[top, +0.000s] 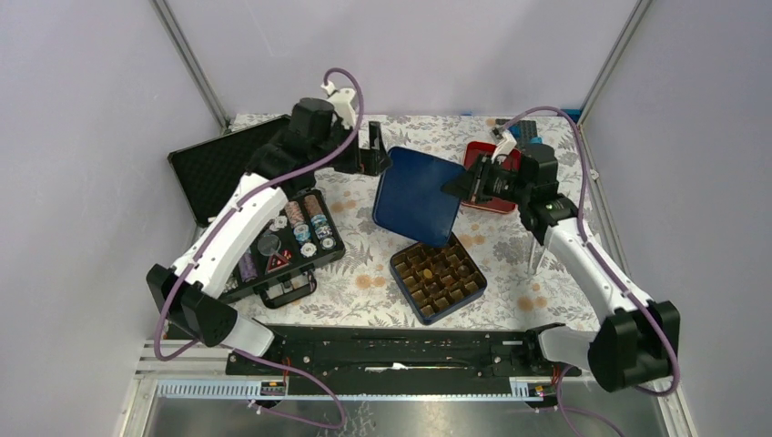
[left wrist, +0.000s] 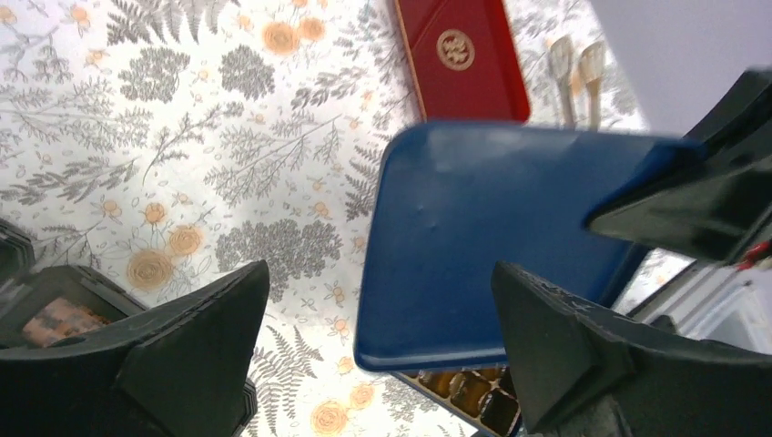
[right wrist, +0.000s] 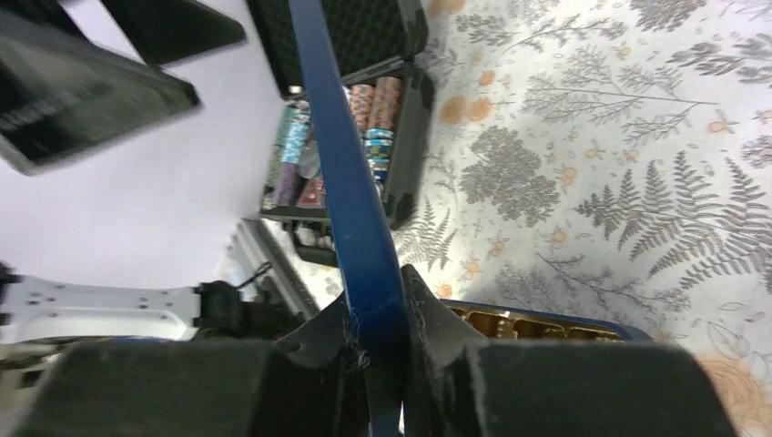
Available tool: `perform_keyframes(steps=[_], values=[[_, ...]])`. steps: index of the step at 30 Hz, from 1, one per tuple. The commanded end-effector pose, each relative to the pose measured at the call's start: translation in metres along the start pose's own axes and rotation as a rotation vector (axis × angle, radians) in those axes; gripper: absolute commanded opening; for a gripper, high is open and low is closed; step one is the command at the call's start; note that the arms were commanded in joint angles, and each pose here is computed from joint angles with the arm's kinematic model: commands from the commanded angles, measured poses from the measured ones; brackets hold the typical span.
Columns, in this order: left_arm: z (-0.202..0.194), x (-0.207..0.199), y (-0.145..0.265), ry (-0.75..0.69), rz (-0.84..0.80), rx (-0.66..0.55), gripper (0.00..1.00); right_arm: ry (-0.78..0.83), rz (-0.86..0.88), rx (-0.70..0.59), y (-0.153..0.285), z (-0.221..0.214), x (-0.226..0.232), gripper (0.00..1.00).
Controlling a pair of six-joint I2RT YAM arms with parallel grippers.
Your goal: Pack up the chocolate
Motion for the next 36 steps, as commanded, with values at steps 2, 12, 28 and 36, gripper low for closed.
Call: perform_keyframes(steps=[2,12,28,36], values=[[0.033,0.020,0.040,0.139,-0.103,-0.060,0.99,0.454,-0.306,-0.067,0.011,-0.008,0.000,0.00],[0.042,-0.050,0.056,0.486,-0.492,0.059,0.90,0.949,-0.345,-0.346,0.019,-0.003,0.013,0.00],[0.032,-0.073,0.015,0.670,-0.507,0.159,0.91,1.042,-0.259,-0.442,-0.007,-0.007,0.046,0.00],[0.016,-0.066,-0.010,0.741,-0.479,0.184,0.76,1.064,-0.240,-0.380,-0.010,-0.018,0.044,0.00]])
Point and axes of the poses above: each gripper's point midway between its finger pads, its own y axis back along the fingers, its own x axis along the line the jaws close on, z = x × y, the point moved 5 cm from there along y, back along the fingers, and after that the axes turned 10 degrees about -y, right-handed, at the moved point
